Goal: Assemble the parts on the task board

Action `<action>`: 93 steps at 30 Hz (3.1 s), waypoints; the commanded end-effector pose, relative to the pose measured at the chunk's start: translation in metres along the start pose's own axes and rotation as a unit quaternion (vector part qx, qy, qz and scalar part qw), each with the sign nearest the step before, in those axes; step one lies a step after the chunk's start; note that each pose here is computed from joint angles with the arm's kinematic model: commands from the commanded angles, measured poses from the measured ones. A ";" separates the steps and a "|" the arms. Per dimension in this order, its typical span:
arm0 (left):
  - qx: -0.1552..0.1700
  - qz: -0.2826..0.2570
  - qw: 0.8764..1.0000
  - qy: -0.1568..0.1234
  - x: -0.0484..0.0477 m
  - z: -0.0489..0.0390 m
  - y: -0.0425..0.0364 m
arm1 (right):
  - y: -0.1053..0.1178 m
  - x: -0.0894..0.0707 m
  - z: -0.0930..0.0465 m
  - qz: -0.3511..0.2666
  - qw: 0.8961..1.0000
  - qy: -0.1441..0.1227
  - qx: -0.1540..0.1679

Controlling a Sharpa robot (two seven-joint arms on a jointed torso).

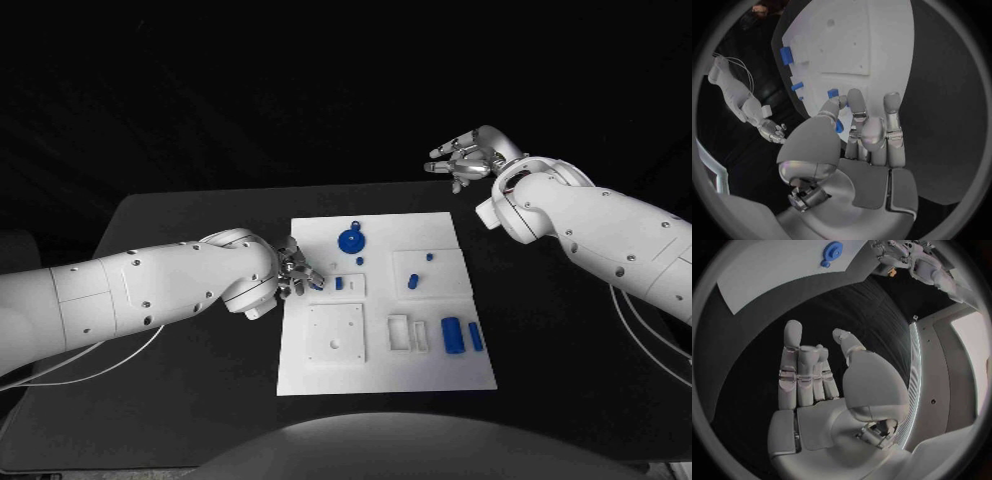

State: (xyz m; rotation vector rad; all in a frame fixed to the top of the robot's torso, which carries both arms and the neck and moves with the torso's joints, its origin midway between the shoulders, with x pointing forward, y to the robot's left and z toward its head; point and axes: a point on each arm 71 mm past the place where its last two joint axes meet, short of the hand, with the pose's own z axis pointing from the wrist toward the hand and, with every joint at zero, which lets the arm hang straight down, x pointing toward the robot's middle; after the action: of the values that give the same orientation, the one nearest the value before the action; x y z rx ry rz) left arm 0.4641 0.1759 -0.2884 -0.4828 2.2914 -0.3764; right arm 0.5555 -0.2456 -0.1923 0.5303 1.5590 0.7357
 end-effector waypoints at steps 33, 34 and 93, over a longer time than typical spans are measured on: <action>0.005 0.052 0.998 0.028 0.0128 0.0046 -0.0145 | 0.002 0.002 0.000 -0.002 1.000 0.007 -0.006; 0.005 0.053 0.998 0.029 0.0132 0.0049 -0.0150 | 0.002 0.002 0.000 -0.002 1.000 0.007 -0.006; 0.009 0.091 0.995 0.024 0.0132 0.0094 -0.0162 | 0.001 0.001 -0.001 -0.003 1.000 0.007 -0.006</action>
State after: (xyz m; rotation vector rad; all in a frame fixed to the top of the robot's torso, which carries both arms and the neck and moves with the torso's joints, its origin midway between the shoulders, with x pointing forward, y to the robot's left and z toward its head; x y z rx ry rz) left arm 0.4690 0.1561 -0.2929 -0.2802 2.3215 -0.3185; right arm 0.5551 -0.2455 -0.1921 0.5288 1.5597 0.7372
